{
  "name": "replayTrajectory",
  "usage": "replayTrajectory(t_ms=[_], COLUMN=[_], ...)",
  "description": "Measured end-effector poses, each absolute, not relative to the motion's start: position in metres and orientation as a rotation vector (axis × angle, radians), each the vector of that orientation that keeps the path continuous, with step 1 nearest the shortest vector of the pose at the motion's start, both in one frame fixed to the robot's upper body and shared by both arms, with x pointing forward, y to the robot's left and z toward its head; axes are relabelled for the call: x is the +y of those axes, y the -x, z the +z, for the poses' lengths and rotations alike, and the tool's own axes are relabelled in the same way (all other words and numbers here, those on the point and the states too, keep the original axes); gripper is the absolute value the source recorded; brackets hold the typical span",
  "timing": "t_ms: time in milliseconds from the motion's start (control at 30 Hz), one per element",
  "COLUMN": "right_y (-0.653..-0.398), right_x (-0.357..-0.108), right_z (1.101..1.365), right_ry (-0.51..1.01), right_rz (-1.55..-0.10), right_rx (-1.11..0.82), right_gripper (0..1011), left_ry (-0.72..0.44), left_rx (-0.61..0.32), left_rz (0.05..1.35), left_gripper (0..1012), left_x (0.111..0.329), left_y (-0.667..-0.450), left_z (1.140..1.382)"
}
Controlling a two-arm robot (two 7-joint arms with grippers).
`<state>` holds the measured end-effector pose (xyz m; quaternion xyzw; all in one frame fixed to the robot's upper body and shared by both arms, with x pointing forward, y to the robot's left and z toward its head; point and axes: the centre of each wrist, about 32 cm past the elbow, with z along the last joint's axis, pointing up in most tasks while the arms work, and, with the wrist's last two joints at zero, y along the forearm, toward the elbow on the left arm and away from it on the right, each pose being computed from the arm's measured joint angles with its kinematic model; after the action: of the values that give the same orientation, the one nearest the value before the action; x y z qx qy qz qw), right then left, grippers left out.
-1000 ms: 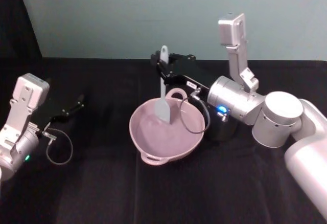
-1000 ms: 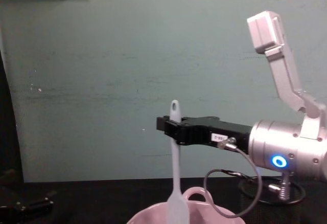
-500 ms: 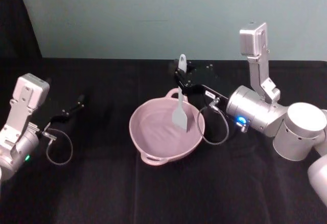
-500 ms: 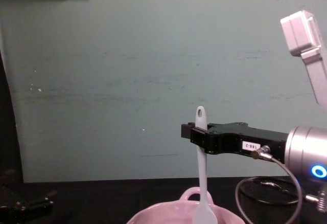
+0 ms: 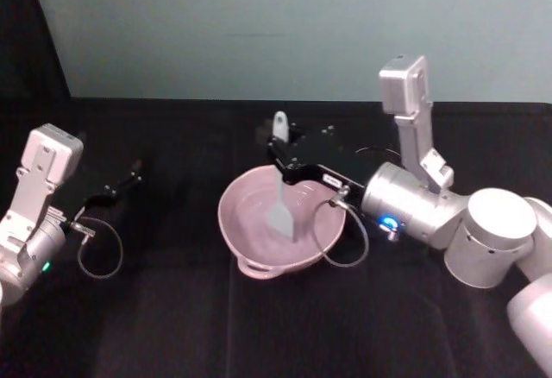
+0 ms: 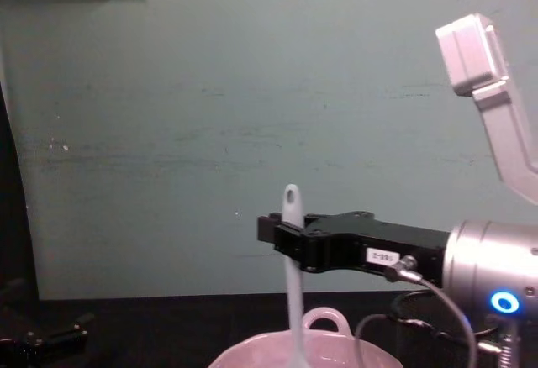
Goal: Use the one hand to pick up the spoon and stir the clear water in the bowl.
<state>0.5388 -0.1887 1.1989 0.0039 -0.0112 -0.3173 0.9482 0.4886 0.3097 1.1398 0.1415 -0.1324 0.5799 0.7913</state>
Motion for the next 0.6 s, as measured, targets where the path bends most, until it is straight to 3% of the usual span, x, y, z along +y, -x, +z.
replayTrajectory(t_ms=[600], right_y=[-0.568], right_x=[-0.155], right_z=[1.194], right_ry=[-0.028], right_rz=[-0.615], right_rx=[0.002], right_gripper=[119], left_ry=[-0.304], left_rx=[-0.285], left_rz=[1.248], left_gripper=[1011], left_x=[0.31], left_y=[-0.489], left_z=[1.14])
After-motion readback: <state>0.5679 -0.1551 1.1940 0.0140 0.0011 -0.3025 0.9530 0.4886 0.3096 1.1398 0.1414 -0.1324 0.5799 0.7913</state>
